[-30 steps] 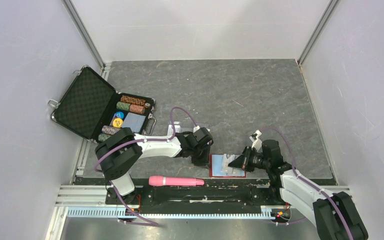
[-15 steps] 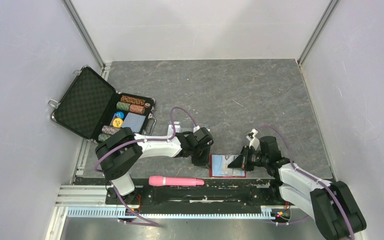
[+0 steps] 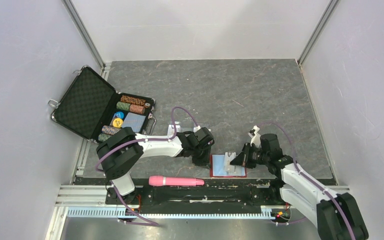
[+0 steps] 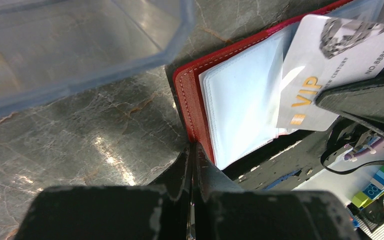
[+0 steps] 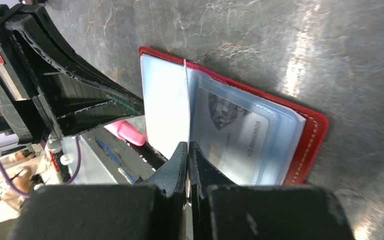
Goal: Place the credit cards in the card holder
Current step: Insert the credit card into the card holder.
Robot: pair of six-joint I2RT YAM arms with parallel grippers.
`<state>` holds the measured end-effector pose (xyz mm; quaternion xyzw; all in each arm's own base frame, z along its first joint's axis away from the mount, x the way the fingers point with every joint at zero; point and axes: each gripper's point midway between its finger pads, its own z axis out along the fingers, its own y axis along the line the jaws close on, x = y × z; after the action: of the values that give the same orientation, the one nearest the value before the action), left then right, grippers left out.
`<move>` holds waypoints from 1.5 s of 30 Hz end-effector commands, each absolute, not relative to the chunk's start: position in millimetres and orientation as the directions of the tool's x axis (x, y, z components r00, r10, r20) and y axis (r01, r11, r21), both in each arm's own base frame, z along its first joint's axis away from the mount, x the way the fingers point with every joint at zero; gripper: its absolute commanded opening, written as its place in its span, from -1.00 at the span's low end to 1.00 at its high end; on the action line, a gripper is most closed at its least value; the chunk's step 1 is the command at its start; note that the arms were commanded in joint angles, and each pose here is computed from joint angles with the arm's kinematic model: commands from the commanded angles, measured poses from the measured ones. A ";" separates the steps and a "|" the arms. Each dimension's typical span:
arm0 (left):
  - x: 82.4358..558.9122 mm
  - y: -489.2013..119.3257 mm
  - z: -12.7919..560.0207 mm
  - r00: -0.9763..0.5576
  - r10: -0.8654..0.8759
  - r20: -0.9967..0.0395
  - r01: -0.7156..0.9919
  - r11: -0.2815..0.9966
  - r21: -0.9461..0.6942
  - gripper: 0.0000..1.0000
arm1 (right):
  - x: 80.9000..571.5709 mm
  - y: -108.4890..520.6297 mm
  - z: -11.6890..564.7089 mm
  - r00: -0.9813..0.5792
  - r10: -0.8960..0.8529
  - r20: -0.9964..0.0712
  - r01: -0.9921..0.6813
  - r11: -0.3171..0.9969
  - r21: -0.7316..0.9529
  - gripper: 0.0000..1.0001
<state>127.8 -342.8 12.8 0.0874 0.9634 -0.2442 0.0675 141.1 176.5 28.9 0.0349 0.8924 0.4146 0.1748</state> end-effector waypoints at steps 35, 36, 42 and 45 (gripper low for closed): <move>122.1 -318.4 -17.2 -0.980 0.110 -0.166 0.160 0.930 -0.331 -0.95 | 144.4 191.6 19.9 -0.936 0.179 -0.302 -0.127 0.629 0.767 -0.83; 122.3 -317.3 -17.2 -0.980 0.104 -0.169 0.155 0.931 -0.330 -0.95 | 143.2 194.3 19.9 -0.938 0.174 -0.301 -0.132 0.623 0.771 -0.80; 127.3 -313.9 -12.6 -0.978 0.069 -0.197 0.132 0.936 -0.325 -0.95 | 135.0 208.0 12.4 -0.954 0.111 -0.278 -0.146 0.638 0.756 -0.71; 128.1 -309.4 -10.3 -0.977 0.052 -0.208 0.118 0.940 -0.320 -0.95 | 133.7 209.6 8.7 -0.960 0.060 -0.273 -0.164 0.671 0.723 -0.71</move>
<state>128.2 -342.3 13.4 0.0680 0.9654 -0.2380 0.0824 129.6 208.3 16.5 -0.0110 0.8887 0.4379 0.1353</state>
